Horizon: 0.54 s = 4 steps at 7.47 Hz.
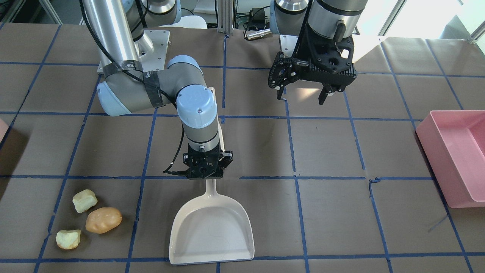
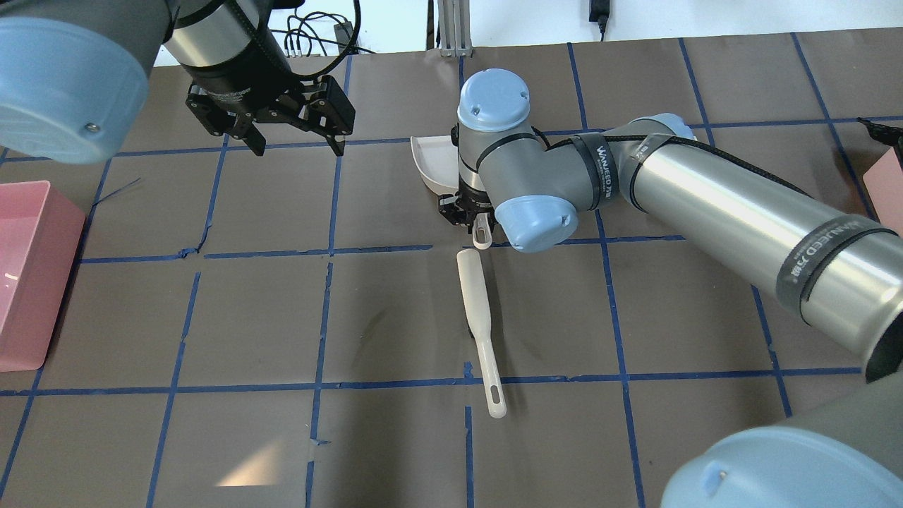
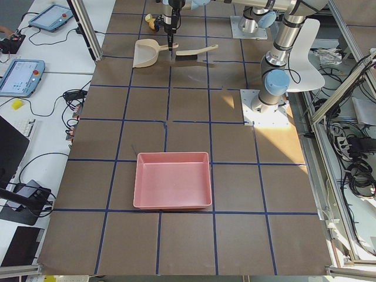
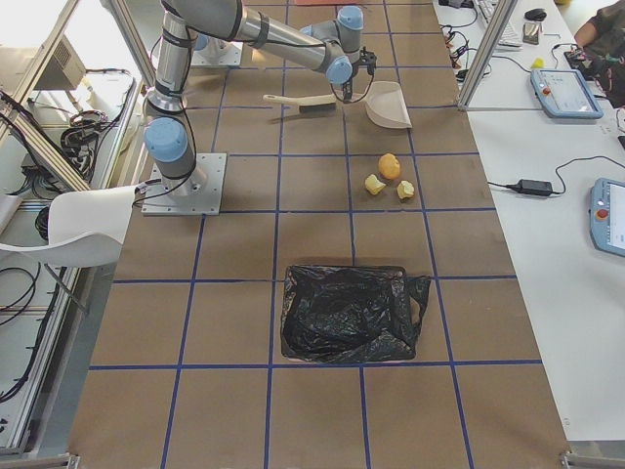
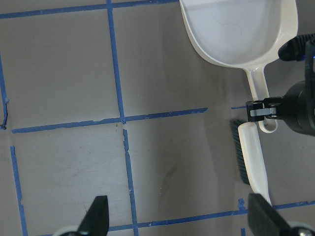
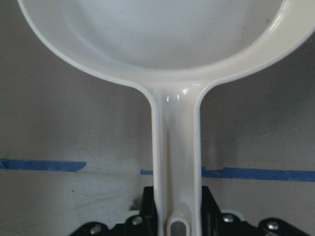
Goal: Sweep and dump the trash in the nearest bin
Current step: 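Lift the dustpan with the right gripper and set it beside the potato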
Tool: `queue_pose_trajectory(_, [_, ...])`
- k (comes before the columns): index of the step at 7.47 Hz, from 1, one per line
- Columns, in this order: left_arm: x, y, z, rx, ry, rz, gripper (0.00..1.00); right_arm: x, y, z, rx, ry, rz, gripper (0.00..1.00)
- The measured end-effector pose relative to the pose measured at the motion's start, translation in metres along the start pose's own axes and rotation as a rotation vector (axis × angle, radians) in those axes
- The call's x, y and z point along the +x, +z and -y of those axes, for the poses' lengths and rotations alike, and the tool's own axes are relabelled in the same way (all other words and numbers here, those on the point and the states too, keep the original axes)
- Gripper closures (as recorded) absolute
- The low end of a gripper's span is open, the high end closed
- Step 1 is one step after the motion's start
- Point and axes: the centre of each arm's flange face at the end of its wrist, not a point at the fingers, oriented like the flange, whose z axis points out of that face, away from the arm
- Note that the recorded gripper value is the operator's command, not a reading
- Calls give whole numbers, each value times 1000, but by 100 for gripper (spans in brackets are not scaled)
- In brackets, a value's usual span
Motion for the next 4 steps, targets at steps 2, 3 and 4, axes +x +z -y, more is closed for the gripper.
queue_pose_trajectory(2, [0,0,0,0,0,0,0,19,-30,19,27,16,4,79])
queue_pose_trajectory(3, [0,1,1,-2,-3,-1,0,41,-56,31,42,15,3,79])
queue_pose_trajectory(4, [4,4,1,-11,-8,-3,3,78,-83,44,57,9,-2,79])
